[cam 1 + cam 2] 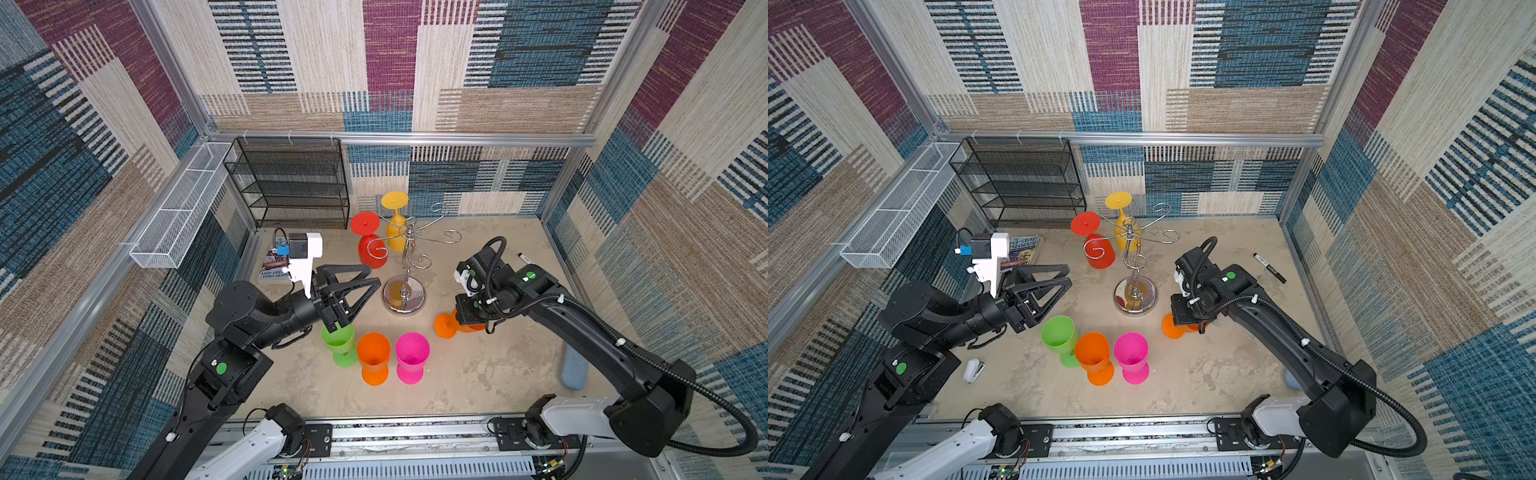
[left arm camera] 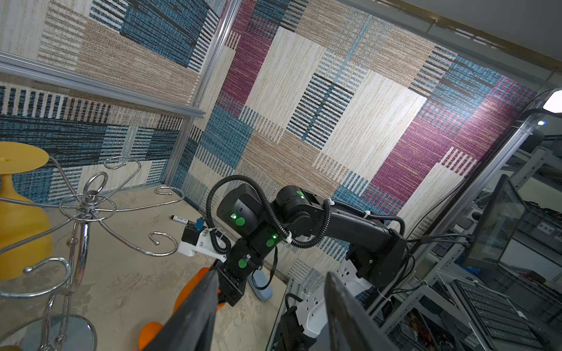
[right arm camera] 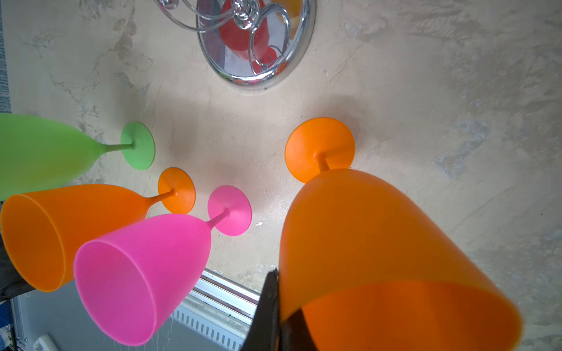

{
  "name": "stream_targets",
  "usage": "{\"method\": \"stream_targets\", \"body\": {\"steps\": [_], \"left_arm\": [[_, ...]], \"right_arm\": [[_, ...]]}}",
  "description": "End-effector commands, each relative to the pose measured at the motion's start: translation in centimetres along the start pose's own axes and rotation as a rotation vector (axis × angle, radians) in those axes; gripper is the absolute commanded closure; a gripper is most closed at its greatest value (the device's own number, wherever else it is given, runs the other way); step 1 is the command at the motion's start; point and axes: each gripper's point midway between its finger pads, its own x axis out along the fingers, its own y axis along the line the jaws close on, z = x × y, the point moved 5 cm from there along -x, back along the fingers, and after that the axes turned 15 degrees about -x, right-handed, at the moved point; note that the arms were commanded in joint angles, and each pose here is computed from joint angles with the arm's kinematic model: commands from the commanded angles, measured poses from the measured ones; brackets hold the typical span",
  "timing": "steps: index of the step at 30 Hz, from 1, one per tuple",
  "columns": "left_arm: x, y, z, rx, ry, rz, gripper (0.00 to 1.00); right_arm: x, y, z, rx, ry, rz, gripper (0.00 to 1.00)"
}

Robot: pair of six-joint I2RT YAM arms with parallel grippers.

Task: Take the wine glass off the wine glass rack
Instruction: Place the wine glass at the center of the table.

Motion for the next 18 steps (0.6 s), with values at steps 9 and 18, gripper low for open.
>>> {"method": "stream_targets", "body": {"steps": [9,18], "left_arm": [[-0.2,-0.4,-0.2,0.028,0.001,-0.031,0.46],[-0.6,-0.5,-0.3,0.034,0.003,-0.029,0.48]], "right_arm": [[1.0,1.0,1.0,-0.068,0.059,-0.040,1.00],[1.8,2.0,1.2,-0.090,0.077,-0.044,1.00]]}}
